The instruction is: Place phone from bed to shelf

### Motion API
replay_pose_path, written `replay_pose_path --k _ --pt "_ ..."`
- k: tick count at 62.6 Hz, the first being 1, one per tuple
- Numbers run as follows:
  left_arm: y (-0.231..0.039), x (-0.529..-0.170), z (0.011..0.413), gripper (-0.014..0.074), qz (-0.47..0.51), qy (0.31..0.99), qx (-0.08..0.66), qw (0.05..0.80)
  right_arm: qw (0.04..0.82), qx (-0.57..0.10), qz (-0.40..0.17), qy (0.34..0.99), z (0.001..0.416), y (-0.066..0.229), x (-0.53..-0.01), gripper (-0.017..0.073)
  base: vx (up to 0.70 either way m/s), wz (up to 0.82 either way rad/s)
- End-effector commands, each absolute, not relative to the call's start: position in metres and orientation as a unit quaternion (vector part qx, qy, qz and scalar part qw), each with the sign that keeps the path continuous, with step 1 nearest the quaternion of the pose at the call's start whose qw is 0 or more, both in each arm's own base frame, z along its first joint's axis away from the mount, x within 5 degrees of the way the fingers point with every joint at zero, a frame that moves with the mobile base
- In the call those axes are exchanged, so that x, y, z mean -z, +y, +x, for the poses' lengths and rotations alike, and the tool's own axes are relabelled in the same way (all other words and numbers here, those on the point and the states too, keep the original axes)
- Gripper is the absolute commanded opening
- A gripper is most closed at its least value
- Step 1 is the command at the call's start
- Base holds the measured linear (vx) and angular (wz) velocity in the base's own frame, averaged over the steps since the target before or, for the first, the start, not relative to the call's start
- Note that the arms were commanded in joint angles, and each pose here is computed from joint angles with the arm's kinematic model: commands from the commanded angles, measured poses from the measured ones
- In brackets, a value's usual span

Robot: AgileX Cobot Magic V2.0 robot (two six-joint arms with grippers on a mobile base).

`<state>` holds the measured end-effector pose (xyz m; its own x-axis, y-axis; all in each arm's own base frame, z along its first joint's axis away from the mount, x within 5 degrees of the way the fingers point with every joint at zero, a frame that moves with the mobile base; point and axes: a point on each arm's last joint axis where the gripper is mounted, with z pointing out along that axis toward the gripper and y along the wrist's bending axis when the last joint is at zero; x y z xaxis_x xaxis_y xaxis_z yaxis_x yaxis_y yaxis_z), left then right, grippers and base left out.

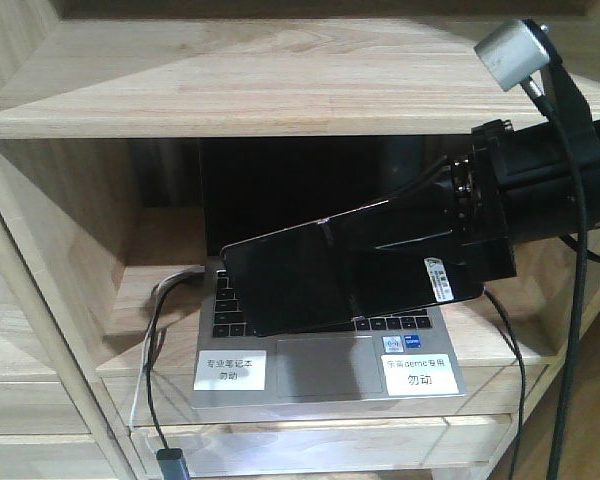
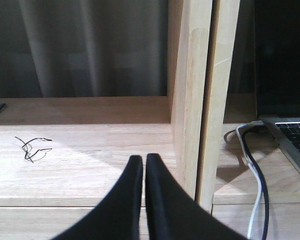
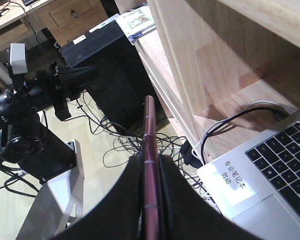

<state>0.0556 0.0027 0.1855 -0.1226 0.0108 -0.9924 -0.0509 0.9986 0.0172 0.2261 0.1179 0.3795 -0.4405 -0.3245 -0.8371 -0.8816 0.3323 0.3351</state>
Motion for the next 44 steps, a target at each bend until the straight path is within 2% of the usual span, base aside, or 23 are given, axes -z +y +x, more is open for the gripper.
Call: replay_pose_path --k 1,18,30,44 --pt "0.003 -0.19 0.056 0.0001 -0.017 0.725 -0.022 0.688 0.353 -0.452 -0.41 0.709 0.213 0.12 -0.401 -0.0002 0.0 0.0" --pt "0.003 -0.19 0.056 0.0001 -0.017 0.725 -0.022 0.688 0.366 -0.459 -0.402 0.703 0.213 0.12 -0.417 -0.0002 0.0 0.0" --pt "0.003 -0.19 0.056 0.0001 -0.017 0.725 -0.022 0.688 0.422 -0.443 -0.413 0.675 0.208 0.119 -0.463 -0.0002 0.0 0.0" --pt "0.003 -0.19 0.056 0.0001 -0.017 0.725 -0.022 0.688 0.494 -0.428 -0.398 0.644 0.21 0.118 -0.511 -0.0002 0.0 0.0"
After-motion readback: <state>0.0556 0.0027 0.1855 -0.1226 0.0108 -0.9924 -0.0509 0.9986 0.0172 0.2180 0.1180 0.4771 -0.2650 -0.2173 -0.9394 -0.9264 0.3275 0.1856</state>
